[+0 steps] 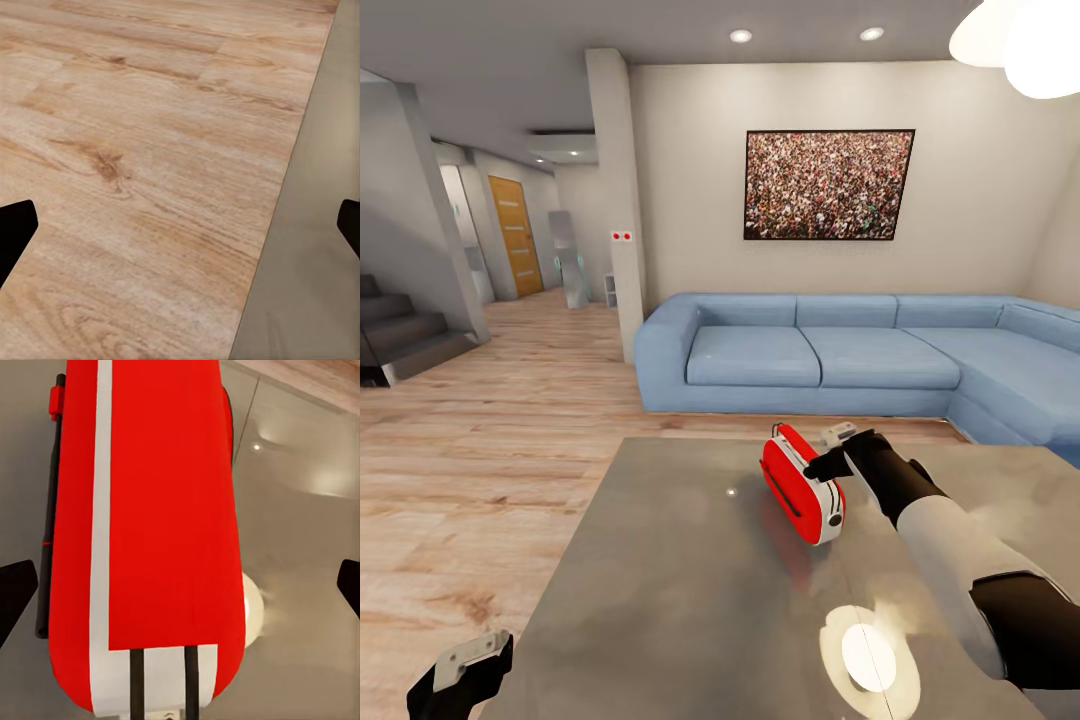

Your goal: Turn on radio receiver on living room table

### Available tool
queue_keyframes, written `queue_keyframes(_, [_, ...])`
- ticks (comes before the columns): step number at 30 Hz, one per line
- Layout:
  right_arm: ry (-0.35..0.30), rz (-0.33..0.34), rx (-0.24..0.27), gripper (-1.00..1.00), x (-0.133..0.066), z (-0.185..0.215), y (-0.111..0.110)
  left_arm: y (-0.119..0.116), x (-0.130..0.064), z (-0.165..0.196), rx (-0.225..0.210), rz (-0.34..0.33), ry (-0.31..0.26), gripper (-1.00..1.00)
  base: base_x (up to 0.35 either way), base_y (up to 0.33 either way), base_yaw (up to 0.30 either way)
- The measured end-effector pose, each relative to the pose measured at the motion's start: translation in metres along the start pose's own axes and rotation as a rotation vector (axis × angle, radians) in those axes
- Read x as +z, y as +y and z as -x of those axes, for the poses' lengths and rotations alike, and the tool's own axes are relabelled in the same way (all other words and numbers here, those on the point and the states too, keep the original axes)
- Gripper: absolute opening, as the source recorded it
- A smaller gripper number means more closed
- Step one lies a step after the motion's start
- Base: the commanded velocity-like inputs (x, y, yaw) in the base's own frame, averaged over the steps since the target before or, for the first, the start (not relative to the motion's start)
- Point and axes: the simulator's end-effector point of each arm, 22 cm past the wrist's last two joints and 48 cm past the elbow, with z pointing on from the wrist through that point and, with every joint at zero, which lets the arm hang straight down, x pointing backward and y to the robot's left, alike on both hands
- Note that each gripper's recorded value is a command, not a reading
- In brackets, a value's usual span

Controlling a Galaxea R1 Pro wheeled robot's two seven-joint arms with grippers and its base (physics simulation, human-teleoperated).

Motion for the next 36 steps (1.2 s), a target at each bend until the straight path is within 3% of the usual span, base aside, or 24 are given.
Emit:
queue_keyframes(33, [0.013, 0.008, 0.0, 1.0, 0.014, -0.021, 0.009, 0.001, 0.005, -0.019, 0.0, 0.0, 0.0, 1.0, 0.0, 0.0, 0.0])
queue_keyframes(34, [0.013, 0.008, 0.0, -1.0, 0.014, -0.021, 0.009, 0.001, 0.005, -0.019, 0.0, 0.0, 0.0, 1.0, 0.0, 0.0, 0.0])
queue_keyframes(36, [0.013, 0.009, 0.001, -1.0, 0.014, -0.022, 0.009, 0.0, 0.005, -0.019, 0.0, 0.0, 0.0, 1.0, 0.0, 0.0, 0.0])
